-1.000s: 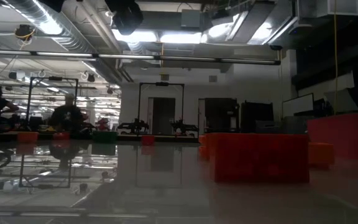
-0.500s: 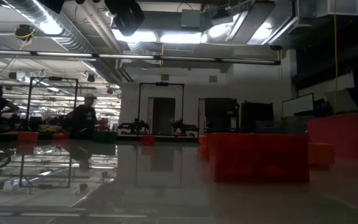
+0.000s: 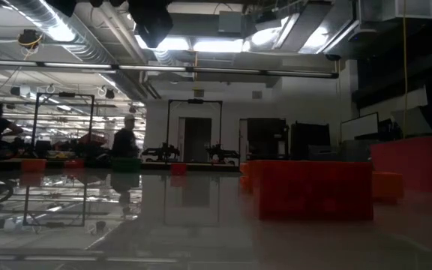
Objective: Sort blocks
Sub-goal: Put the green game piece into the blue bin
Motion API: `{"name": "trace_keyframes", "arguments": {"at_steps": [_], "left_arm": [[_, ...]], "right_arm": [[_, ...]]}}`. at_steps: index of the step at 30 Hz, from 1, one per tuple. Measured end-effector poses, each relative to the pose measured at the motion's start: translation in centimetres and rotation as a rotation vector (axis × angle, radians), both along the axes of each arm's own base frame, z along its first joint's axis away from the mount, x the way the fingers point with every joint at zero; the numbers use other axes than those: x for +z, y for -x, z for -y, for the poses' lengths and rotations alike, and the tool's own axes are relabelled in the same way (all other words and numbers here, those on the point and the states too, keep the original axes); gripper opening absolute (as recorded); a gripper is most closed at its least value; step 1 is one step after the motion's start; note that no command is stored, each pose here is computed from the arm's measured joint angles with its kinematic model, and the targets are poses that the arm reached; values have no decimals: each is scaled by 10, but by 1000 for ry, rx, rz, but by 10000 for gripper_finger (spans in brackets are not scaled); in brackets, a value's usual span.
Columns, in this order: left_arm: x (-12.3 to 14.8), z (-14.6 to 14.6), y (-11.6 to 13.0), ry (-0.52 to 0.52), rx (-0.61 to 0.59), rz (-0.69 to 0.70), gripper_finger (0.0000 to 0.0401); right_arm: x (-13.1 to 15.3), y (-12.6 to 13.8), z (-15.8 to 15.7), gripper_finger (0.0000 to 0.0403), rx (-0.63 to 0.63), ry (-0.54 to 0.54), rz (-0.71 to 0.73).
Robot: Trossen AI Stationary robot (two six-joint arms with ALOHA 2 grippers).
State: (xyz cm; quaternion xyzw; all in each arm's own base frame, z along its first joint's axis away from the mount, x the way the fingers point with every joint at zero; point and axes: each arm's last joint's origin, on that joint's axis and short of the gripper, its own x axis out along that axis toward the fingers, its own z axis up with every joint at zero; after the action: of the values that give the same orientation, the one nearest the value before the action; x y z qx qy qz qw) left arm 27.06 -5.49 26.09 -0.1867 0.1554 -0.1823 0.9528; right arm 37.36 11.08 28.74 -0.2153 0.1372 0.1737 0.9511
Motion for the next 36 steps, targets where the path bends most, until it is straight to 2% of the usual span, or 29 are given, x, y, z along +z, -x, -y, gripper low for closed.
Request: {"name": "trace_keyframes", "arguments": {"at_steps": [4,9,13,16,21,26,29,36], "left_arm": [[-3,-1,1,-5,1,-41,224],[-10,-3,3,-34,-3,-103,238],[-17,-4,6,-87,-10,-171,239],[-22,-6,7,-114,30,-214,239],[-30,-6,3,-109,97,-259,239],[-41,-6,-2,-130,91,-296,239],[-47,-5,-6,-138,89,-313,239],[-59,-2,-13,-139,85,-339,239]], "right_arm": [[-6,2,0,99,-14,-21,-62],[-17,7,2,111,-53,-58,-212],[-21,23,7,113,-125,-108,-402],[-18,41,12,104,-208,-167,-552],[-17,73,14,105,-345,-294,-830],[-24,106,-7,114,-468,-306,-1099],[-25,125,-25,110,-527,-284,-1192],[-28,167,-62,111,-733,-225,-1274]]}}
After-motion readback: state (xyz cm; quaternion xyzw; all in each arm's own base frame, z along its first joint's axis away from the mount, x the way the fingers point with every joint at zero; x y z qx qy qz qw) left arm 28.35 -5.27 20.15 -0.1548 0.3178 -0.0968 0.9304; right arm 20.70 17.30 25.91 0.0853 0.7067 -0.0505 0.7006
